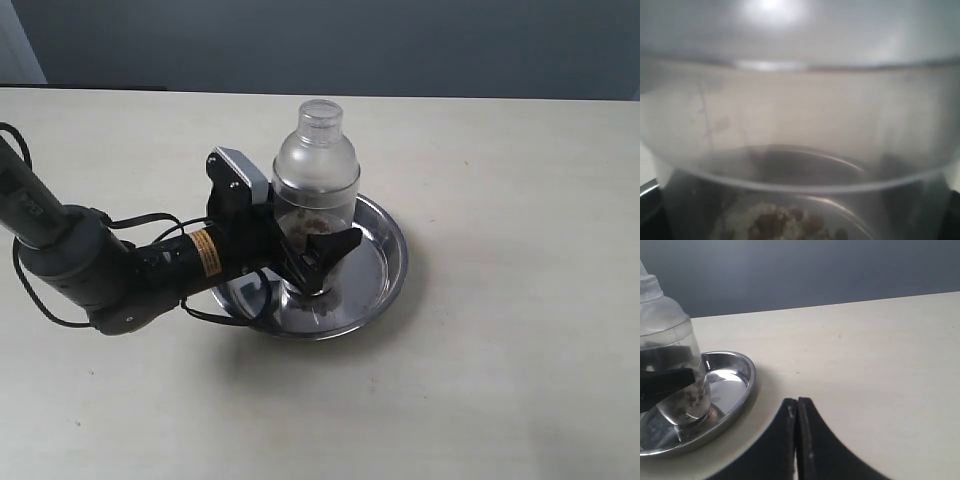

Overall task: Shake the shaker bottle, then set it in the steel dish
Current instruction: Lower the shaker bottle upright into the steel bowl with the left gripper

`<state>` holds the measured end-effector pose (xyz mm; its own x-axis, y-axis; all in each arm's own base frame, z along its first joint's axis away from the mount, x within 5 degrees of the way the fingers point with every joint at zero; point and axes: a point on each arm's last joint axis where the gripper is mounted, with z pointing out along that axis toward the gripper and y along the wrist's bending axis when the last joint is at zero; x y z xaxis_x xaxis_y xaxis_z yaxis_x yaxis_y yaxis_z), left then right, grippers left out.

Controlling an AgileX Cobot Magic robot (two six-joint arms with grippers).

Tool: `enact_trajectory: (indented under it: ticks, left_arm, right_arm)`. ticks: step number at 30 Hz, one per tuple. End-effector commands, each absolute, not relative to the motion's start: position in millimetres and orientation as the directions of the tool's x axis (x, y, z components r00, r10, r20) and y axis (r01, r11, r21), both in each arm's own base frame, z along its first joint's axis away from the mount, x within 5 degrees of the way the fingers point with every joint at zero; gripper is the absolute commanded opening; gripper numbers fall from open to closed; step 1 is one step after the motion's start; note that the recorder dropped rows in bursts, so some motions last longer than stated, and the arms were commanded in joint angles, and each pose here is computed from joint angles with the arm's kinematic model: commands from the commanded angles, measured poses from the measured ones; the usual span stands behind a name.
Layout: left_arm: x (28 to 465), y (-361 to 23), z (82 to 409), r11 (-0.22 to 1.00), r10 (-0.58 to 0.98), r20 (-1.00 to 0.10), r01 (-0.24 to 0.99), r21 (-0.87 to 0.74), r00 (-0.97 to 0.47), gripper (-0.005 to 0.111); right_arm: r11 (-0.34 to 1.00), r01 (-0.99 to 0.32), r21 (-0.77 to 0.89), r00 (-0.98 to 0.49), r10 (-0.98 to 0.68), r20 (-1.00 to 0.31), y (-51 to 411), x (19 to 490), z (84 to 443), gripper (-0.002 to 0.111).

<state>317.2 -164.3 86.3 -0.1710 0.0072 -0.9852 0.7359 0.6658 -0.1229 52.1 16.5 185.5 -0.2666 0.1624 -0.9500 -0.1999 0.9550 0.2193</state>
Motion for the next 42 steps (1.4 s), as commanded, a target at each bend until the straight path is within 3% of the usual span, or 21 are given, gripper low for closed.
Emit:
enact_trajectory:
  ticks: [1, 19, 24, 28, 42]
  left_arm:
    - [319.4, -161.0, 82.0, 0.681, -0.008, -0.979, 0.716, -0.156, -0.206, 0.073]
    - [317.6, -161.3, 81.6, 0.656, 0.021, -0.982, 0.744, -0.129, -0.189, 0.075]
    - [320.5, -154.4, 86.3, 0.652, -0.064, -0.960, 0.717, -0.247, -0.272, 0.089]
    - [309.0, -159.1, 83.8, 0.526, 0.030, -0.966, 0.826, -0.204, -0.258, 0.091]
    - [320.8, -124.1, 88.0, 0.563, 0.023, -0.965, 0.801, -0.202, -0.259, 0.091]
  right_arm:
    - [0.955, -0.201, 0.217, -0.255, 0.163, -0.953, 16.3, 52.1, 186.1, -0.001]
    - [0.955, -0.201, 0.217, -0.255, 0.163, -0.953, 16.3, 52.1, 186.1, -0.001]
    - [0.955, -0.201, 0.217, -0.255, 0.163, -0.953, 16.3, 52.1, 186.1, -0.001]
    - [0.955, -0.201, 0.217, -0.255, 0.163, -0.953, 16.3, 52.1, 186.1, -0.001]
    - [0.955, -0.201, 0.217, -0.255, 0.163, -0.953, 16.3, 52.1, 186.1, -0.001]
